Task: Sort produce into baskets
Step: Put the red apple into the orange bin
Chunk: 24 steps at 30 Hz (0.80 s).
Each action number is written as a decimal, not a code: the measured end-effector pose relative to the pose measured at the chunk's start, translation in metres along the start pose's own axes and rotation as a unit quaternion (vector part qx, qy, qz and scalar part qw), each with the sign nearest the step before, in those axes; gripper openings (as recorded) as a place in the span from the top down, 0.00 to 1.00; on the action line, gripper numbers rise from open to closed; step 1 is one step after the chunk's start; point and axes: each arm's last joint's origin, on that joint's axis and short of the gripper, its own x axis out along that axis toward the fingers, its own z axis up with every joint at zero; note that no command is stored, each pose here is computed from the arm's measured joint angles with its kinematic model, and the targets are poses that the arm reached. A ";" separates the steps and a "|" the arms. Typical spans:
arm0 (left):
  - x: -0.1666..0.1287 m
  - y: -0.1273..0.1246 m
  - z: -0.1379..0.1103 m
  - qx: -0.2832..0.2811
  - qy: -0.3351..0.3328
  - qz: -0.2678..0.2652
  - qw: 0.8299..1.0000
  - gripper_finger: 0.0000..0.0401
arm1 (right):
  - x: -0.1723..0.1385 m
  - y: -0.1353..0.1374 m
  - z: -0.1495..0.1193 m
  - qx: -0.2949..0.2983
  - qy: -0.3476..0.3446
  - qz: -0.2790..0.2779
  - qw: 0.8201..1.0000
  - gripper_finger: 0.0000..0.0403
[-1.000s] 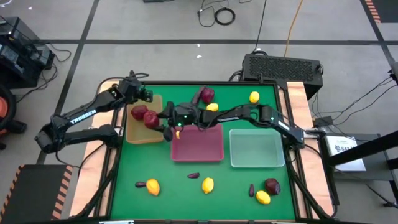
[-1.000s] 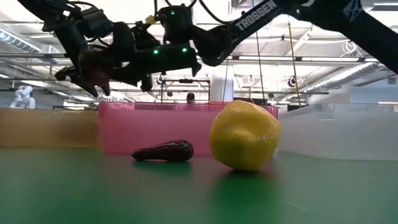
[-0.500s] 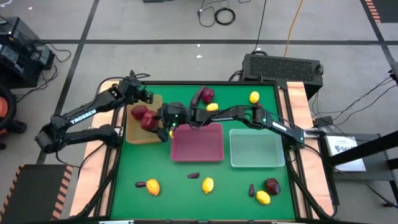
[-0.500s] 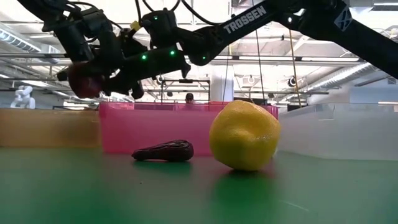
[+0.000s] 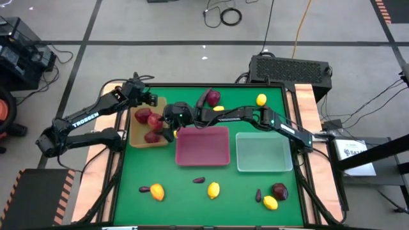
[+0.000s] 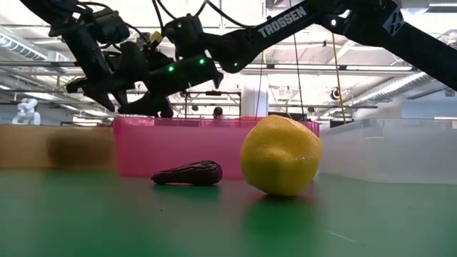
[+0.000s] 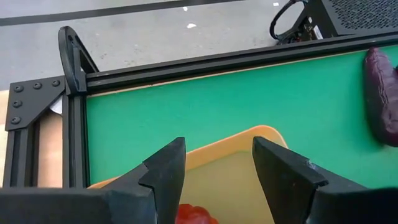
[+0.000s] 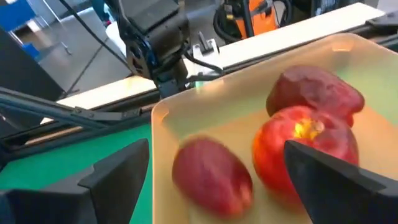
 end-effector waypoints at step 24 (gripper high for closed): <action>-0.001 -0.007 0.009 -0.009 -0.038 -0.047 0.998 0.52 | -0.146 -0.077 0.056 0.143 0.245 -0.313 0.906 0.10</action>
